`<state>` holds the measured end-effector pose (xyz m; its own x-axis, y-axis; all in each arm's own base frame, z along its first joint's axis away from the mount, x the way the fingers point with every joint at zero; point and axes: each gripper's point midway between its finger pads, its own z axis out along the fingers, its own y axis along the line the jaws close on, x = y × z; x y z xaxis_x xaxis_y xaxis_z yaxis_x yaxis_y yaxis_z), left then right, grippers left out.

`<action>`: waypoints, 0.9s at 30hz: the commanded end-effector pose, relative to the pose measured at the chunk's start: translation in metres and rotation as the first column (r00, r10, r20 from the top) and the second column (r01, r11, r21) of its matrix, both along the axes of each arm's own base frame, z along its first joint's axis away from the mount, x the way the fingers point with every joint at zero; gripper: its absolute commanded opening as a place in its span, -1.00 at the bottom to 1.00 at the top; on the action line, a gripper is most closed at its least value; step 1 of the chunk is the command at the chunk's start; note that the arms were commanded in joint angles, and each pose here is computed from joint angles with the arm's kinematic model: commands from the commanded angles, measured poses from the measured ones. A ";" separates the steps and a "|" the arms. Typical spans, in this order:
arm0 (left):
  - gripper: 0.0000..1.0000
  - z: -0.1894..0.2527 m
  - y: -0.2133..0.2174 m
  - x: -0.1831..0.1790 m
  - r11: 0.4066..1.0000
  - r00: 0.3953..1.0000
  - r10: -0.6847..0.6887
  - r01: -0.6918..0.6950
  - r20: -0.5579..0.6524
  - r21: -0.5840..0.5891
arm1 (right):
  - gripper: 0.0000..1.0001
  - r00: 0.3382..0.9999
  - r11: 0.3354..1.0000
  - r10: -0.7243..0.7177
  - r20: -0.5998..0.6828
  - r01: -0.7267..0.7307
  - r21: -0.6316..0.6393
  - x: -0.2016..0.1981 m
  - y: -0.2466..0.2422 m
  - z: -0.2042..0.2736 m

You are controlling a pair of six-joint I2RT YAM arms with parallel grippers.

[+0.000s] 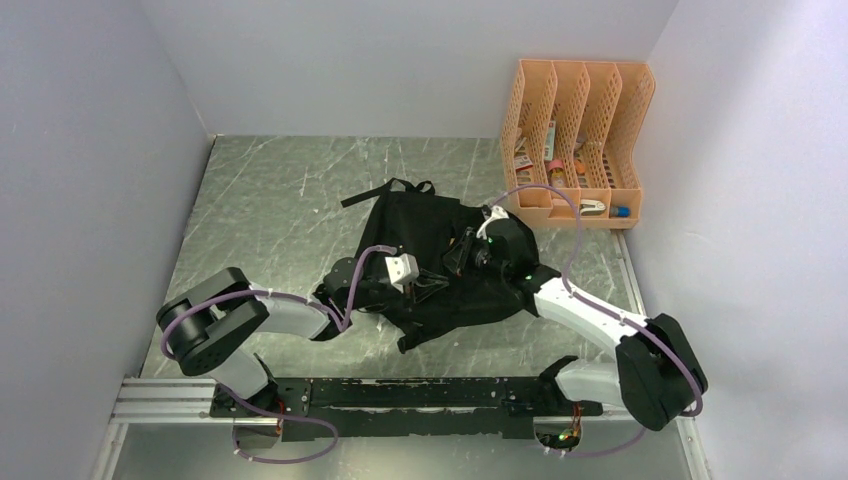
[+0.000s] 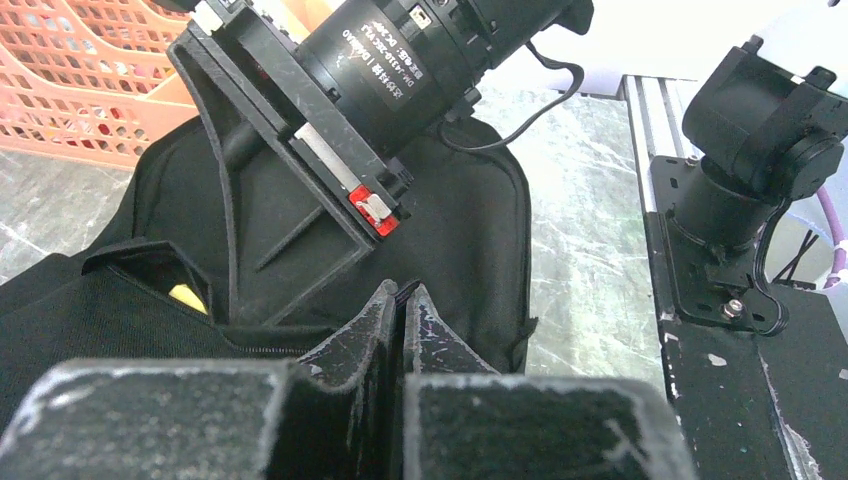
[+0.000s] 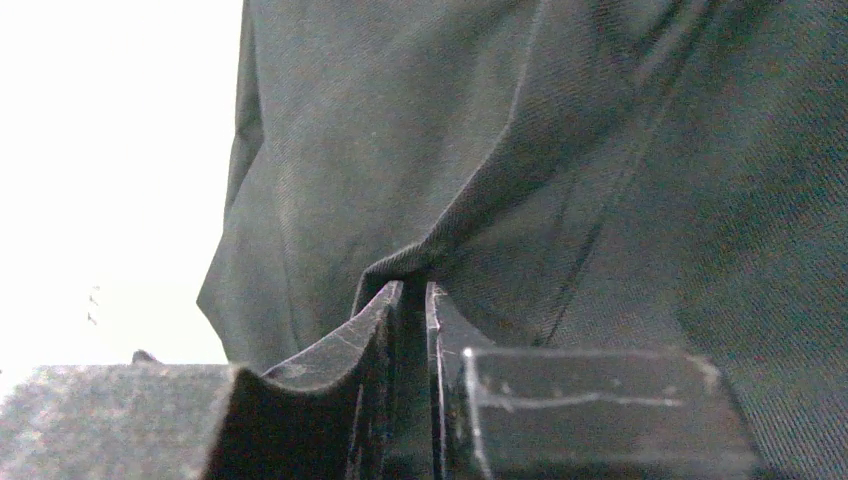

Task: Pack the student bag
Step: Zip the student bag at the center of the board.

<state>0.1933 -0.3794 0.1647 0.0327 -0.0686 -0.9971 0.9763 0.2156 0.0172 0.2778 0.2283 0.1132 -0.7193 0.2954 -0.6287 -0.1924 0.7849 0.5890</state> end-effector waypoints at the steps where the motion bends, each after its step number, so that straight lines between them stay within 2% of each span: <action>1: -0.90 0.015 -0.002 -0.004 0.999 0.999 -0.031 0.032 0.020 -0.044 | -0.55 0.979 0.981 0.173 0.105 -0.181 0.072 -0.008 0.026 0.032; 4: -0.90 0.012 -0.003 0.001 0.999 1.000 -0.013 0.013 0.009 -0.032 | -0.42 0.981 0.986 0.161 0.104 -0.165 0.034 -0.014 0.015 0.032; 9: -0.90 0.009 -0.005 0.014 0.999 0.999 0.046 -0.047 -0.021 -0.019 | -0.36 0.997 0.996 -0.004 0.080 0.011 -0.094 -0.015 -0.027 0.029; 12: -0.90 0.012 -0.005 0.024 0.996 0.996 0.083 -0.084 -0.043 -0.026 | -0.25 0.994 0.989 -0.078 0.080 0.087 -0.117 -0.023 -0.047 0.031; 18: -0.90 0.016 -0.007 0.038 0.994 0.992 0.101 -0.105 -0.081 -0.041 | -0.13 0.996 1.000 -0.006 0.087 0.007 -0.015 -0.052 -0.041 0.028; 23: -0.90 0.016 -0.005 0.046 0.991 0.988 0.120 -0.124 -0.099 -0.039 | -0.07 0.983 0.996 0.073 0.170 -0.081 0.041 -0.061 -0.031 0.030; 27: -0.90 0.018 0.000 0.054 0.988 0.983 0.147 -0.150 -0.107 -0.029 | -0.08 0.955 0.992 0.116 0.274 -0.127 0.023 -0.061 -0.024 0.036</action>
